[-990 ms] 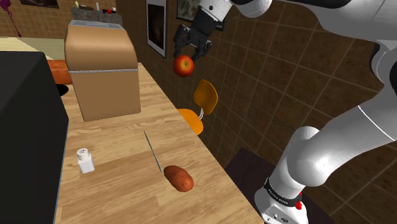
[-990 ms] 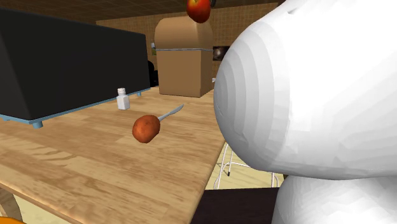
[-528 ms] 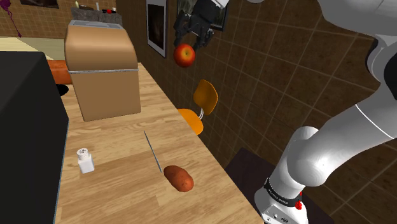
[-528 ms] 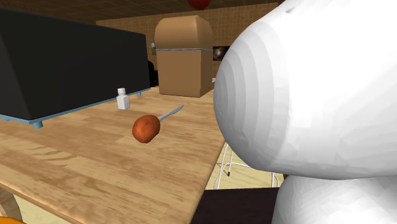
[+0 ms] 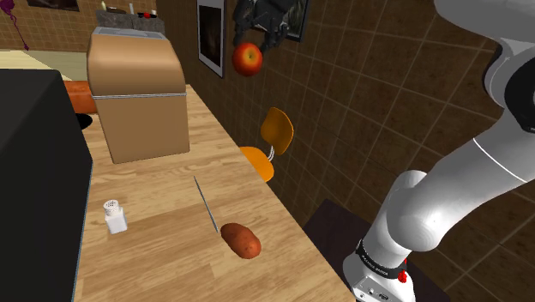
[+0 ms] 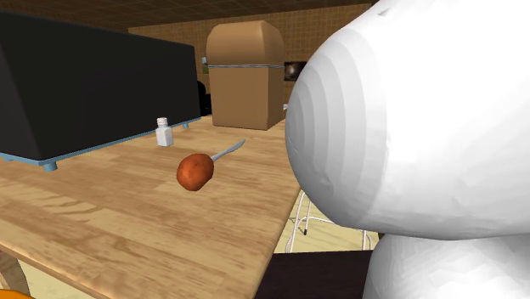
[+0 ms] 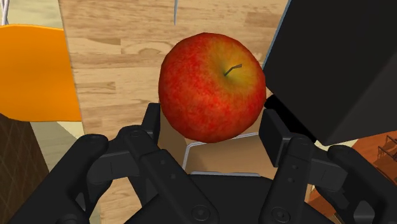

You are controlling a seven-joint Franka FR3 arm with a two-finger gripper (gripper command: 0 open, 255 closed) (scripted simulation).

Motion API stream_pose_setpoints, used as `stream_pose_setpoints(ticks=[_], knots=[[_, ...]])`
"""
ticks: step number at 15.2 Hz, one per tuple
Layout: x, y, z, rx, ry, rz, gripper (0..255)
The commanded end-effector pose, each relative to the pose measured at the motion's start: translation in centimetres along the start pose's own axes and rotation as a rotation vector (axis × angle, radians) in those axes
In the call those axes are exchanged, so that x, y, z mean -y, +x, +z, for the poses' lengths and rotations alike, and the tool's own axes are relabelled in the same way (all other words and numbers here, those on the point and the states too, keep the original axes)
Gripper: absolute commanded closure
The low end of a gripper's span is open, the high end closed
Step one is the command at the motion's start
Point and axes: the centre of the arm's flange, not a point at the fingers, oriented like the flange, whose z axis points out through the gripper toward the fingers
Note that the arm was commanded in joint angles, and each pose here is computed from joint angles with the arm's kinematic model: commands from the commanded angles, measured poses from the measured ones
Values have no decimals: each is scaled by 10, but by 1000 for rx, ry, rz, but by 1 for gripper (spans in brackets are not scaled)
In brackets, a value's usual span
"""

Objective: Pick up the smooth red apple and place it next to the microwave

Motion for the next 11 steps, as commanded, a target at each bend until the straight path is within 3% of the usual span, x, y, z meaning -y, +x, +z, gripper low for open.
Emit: stream_pose_setpoints(ticks=[1,11], knots=[[19,1,6,1,0,0,255],[141,11,55,1,0,0,255]])
